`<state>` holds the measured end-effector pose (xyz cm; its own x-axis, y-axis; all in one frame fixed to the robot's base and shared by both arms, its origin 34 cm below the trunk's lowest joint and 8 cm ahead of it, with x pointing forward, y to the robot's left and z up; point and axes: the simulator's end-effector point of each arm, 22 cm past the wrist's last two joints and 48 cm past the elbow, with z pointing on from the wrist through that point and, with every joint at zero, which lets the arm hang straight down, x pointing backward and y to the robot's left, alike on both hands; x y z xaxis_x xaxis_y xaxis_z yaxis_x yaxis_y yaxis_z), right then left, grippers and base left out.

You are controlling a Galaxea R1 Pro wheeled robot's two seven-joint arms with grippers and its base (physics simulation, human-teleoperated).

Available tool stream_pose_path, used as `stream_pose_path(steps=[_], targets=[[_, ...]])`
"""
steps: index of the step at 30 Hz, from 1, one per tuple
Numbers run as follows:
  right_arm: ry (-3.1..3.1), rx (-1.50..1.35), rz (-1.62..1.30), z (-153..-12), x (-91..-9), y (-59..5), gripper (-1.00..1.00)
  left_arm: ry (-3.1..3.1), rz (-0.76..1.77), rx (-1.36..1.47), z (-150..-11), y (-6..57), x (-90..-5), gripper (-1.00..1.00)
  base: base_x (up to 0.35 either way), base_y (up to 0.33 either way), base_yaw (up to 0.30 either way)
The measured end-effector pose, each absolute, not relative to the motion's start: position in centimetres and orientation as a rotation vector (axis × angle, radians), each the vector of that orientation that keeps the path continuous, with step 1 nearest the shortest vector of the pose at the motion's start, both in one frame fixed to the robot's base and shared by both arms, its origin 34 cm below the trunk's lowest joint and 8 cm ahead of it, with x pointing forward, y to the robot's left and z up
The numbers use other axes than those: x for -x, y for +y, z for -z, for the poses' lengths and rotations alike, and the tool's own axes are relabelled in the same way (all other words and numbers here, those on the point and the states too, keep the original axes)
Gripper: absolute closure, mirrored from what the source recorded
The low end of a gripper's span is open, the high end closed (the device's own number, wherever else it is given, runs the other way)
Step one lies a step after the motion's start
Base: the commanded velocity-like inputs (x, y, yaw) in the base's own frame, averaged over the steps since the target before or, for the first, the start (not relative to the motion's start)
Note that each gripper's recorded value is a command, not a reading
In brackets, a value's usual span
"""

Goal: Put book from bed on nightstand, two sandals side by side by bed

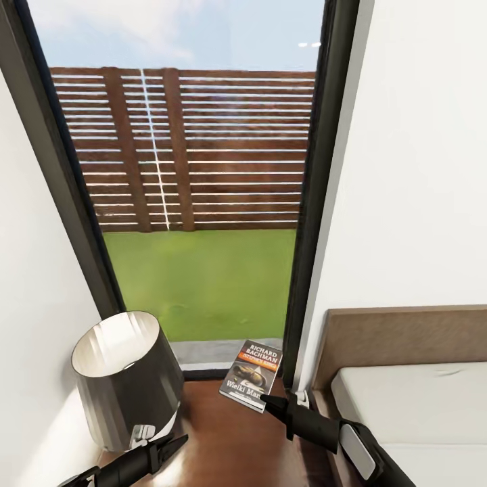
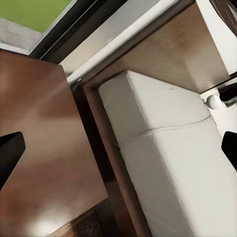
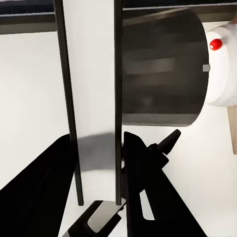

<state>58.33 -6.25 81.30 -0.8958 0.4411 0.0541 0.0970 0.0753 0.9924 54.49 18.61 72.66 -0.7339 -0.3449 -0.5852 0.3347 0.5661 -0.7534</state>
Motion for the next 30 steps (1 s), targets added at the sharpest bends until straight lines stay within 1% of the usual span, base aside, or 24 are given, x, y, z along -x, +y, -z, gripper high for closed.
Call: stream_pose_path(steps=[30], targets=[[2.096, -0.539, -1.896, -77.8, -58.4, -6.2, 1.00, 2.075, 1.197, 0.009, -69.1, 18.6, -54.6, -1.00, 0.000, 0.000, 0.000]])
